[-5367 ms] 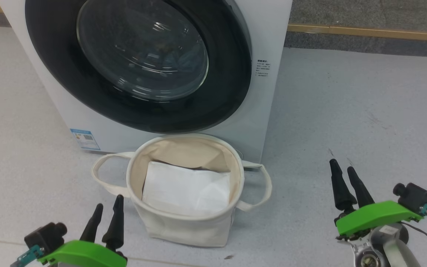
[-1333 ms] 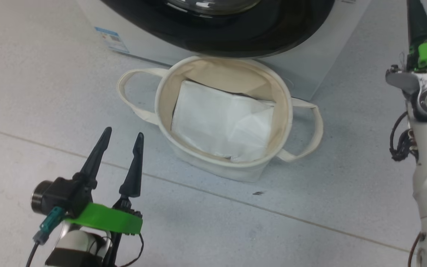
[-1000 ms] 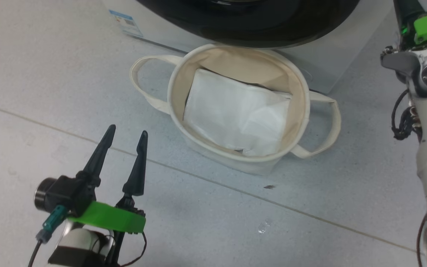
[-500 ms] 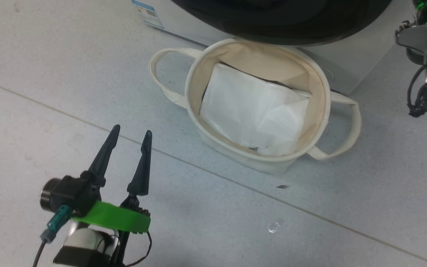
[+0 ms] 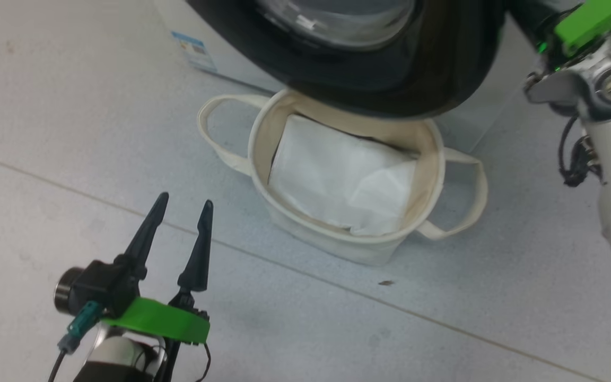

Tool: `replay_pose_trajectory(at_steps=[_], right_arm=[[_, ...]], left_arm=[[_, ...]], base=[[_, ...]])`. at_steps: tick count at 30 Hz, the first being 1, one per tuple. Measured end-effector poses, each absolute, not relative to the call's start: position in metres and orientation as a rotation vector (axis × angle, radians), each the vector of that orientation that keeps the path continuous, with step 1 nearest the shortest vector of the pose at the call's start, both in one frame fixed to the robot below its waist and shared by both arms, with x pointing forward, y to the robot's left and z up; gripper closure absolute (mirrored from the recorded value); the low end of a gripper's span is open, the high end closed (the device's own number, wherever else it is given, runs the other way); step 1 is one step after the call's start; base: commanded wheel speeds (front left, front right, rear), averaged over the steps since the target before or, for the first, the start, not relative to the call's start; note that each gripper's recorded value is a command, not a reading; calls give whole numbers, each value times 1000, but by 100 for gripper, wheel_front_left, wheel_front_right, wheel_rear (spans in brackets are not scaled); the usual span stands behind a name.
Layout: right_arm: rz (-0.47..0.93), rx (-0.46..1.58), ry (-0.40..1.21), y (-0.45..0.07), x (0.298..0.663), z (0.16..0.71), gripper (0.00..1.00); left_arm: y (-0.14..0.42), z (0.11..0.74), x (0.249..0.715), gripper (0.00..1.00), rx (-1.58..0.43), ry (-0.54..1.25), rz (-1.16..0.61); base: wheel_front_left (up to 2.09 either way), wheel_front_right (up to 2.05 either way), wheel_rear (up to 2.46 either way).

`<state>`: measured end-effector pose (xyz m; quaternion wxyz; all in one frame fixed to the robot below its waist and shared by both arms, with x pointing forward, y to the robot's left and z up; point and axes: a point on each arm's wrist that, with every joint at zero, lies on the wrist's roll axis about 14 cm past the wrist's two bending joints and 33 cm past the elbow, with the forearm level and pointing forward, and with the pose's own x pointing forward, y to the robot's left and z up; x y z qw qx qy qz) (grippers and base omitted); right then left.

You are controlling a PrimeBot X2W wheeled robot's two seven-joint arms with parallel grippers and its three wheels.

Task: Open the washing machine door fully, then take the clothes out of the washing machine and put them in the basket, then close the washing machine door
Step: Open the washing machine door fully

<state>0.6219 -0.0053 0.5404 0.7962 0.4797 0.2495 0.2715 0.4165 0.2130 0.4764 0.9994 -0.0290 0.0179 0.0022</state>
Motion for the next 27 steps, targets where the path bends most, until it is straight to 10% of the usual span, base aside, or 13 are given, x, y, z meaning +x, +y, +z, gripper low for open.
replay_pose_trajectory(at_steps=[27], right_arm=[[939, 1004, 899, 130, 400, 537, 100]], left_arm=[[233, 494, 318, 0, -123, 14, 96]], base=[[0, 0, 0]])
